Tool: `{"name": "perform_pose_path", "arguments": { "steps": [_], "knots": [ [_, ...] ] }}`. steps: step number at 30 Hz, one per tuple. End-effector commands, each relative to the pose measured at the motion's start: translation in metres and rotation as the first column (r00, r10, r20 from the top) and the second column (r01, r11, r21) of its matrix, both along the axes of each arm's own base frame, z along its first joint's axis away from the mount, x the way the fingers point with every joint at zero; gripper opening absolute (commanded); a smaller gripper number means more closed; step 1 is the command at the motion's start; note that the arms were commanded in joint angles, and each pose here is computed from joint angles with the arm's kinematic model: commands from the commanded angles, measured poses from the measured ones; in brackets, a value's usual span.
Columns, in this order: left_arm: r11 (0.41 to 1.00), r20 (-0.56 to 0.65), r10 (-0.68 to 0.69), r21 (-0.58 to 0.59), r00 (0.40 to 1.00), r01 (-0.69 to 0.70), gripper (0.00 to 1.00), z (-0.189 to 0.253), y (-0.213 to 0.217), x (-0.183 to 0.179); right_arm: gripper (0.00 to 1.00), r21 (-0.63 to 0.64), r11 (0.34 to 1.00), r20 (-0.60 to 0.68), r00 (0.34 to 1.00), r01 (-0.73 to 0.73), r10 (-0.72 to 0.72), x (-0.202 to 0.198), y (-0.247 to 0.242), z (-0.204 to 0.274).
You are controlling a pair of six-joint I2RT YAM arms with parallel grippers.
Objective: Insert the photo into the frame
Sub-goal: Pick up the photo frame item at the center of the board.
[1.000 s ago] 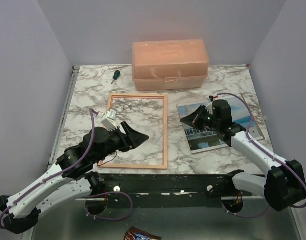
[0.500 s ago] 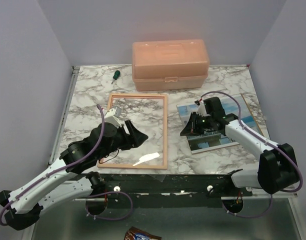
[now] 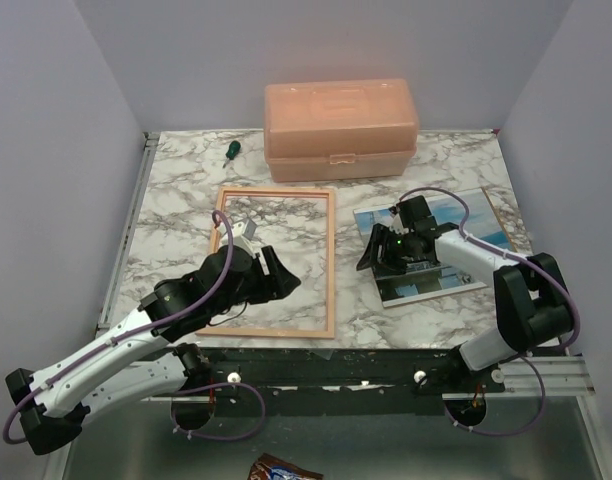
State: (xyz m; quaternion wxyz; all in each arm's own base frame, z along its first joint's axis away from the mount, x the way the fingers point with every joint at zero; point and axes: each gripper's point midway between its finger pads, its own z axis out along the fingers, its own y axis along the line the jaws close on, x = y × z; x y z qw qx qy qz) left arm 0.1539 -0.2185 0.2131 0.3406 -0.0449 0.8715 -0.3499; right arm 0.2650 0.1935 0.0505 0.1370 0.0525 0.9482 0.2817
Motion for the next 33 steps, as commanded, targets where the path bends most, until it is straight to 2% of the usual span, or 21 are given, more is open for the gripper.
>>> {"name": "perform_pose_path", "arguments": {
  "steps": [1, 4, 8, 14, 19, 25, 30, 33],
  "knots": [
    [0.999, -0.026, -0.031, -0.023, 0.999, 0.031, 0.65, -0.008, -0.008, -0.005, 0.68, -0.031, 0.997, 0.058, 0.996, 0.067, -0.065, 0.019, -0.008, 0.004],
    [0.999, -0.041, -0.031, -0.016, 0.999, 0.031, 0.65, -0.015, -0.009, -0.006, 0.73, -0.041, 0.996, 0.056, 0.995, 0.083, -0.081, 0.012, -0.013, 0.005],
    [0.999, -0.059, -0.041, -0.03, 0.997, 0.039, 0.65, -0.022, -0.014, -0.007, 0.75, -0.006, 0.996, 0.048, 0.995, 0.093, -0.093, -0.004, -0.015, 0.008],
    [0.991, -0.1, -0.095, -0.104, 0.99, 0.085, 0.66, -0.033, -0.034, -0.01, 0.75, 0.162, 0.981, -0.013, 0.994, 0.108, -0.108, -0.033, 0.001, 0.007],
    [0.973, -0.155, -0.158, -0.193, 0.975, 0.127, 0.66, -0.044, -0.052, -0.015, 0.73, 0.32, 0.938, -0.057, 0.99, 0.137, -0.126, -0.047, 0.016, 0.001],
    [0.953, -0.166, -0.188, -0.271, 0.968, 0.139, 0.66, -0.041, -0.062, -0.013, 0.67, 0.467, 0.862, -0.069, 0.98, 0.198, -0.187, -0.046, 0.026, 0.004],
    [0.95, -0.149, -0.174, -0.285, 0.973, 0.126, 0.66, -0.035, -0.058, -0.007, 0.55, 0.51, 0.828, -0.06, 0.97, 0.233, -0.236, -0.036, 0.028, 0.003],
    [0.949, -0.141, -0.165, -0.291, 0.976, 0.119, 0.66, -0.032, -0.054, -0.004, 0.52, 0.527, 0.816, -0.058, 0.968, 0.238, -0.245, -0.03, 0.03, 0.002]
  ]
}}
